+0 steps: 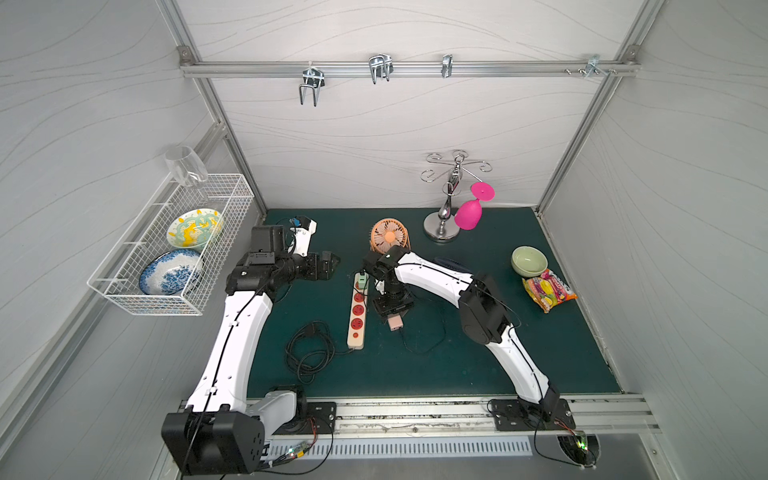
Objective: Plug the desk fan into the power strip
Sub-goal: Pick up the plug from the center of the board.
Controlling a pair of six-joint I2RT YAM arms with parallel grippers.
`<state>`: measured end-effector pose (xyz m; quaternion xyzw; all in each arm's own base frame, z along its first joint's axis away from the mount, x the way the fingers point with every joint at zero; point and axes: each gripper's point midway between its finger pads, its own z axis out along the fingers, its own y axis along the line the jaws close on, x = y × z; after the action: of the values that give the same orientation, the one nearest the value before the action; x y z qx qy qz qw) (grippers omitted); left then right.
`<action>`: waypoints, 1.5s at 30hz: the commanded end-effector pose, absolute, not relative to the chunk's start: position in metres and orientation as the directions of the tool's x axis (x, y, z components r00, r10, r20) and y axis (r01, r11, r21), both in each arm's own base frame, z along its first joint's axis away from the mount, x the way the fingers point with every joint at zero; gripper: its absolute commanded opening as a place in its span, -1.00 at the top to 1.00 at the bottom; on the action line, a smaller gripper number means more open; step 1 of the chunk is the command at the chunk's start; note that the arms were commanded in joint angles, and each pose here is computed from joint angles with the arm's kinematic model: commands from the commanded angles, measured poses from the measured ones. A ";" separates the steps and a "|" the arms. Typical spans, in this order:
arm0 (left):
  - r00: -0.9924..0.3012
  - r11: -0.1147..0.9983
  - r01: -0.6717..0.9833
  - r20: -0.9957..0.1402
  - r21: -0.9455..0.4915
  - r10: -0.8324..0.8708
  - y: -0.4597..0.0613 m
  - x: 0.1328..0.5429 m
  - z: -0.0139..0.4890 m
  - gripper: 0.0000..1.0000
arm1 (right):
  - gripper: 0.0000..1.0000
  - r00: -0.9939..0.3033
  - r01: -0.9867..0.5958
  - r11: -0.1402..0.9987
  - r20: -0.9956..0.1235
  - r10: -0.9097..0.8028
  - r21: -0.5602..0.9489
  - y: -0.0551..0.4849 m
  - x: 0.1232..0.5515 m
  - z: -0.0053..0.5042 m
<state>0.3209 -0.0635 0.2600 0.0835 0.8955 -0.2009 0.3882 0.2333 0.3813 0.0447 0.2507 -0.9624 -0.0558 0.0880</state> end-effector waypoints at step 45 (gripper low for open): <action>-0.625 0.911 0.352 -0.779 -0.216 0.057 -0.061 0.328 0.275 -0.93 | 0.35 -0.939 -0.313 0.928 0.080 -0.334 0.204 0.354 0.273 0.083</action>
<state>0.3221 -0.0643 0.2560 0.0928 0.8945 -0.2005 0.3887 0.2539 0.3550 0.0426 0.1999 -0.9729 -0.0471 0.1058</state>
